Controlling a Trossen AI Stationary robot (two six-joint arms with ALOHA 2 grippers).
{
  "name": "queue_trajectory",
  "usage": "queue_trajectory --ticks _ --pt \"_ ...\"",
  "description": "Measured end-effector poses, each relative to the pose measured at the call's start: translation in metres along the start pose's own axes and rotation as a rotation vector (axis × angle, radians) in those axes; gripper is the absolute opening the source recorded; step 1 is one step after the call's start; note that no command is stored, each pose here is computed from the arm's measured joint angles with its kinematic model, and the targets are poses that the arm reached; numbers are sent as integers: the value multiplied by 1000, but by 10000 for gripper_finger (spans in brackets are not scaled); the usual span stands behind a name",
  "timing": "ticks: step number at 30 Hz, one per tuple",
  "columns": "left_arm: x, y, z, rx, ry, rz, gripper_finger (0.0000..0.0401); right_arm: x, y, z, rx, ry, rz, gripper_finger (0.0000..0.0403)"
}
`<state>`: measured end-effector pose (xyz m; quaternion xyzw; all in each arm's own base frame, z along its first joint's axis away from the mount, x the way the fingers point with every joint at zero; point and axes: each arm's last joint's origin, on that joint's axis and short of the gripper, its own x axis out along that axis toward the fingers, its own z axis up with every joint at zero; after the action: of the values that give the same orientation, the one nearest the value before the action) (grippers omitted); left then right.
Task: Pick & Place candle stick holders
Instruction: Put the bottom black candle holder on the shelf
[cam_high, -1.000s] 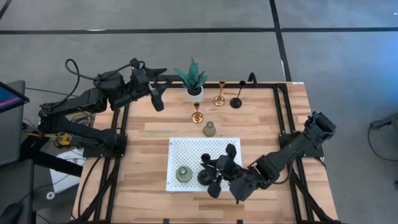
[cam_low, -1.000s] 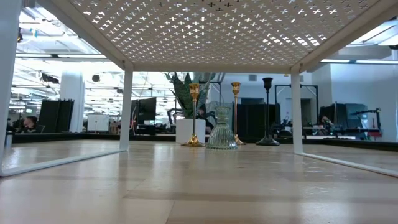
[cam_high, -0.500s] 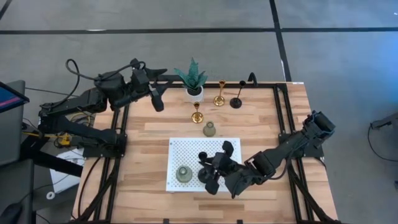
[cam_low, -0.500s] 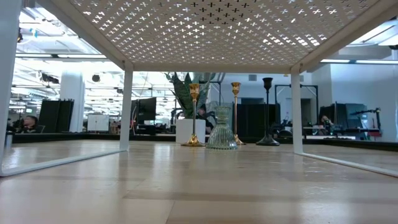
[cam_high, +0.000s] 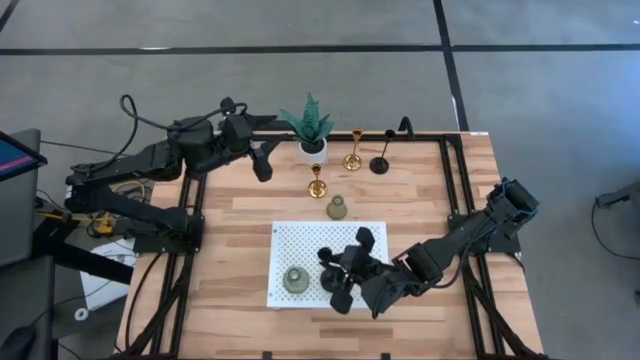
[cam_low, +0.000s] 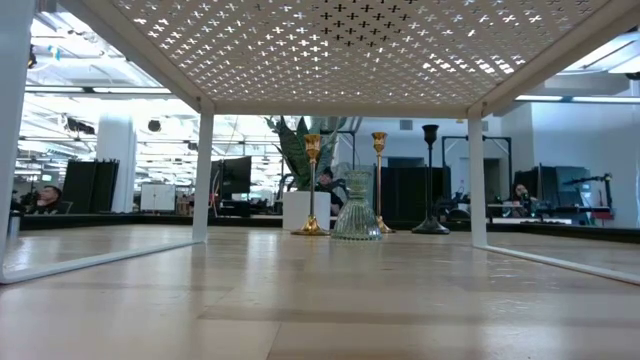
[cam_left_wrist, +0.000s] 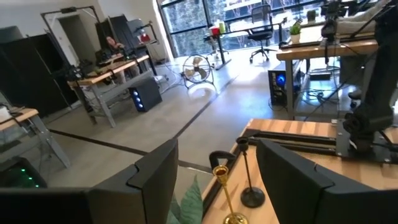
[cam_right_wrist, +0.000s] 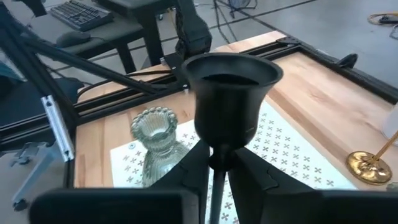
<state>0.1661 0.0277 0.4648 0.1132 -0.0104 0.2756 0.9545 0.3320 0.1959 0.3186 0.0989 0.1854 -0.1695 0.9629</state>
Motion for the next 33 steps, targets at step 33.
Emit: queue_trajectory --ticks 33 --pt "-1 -6 1 0 -2 -34 218 -36 -14 5 139 270 178 198"
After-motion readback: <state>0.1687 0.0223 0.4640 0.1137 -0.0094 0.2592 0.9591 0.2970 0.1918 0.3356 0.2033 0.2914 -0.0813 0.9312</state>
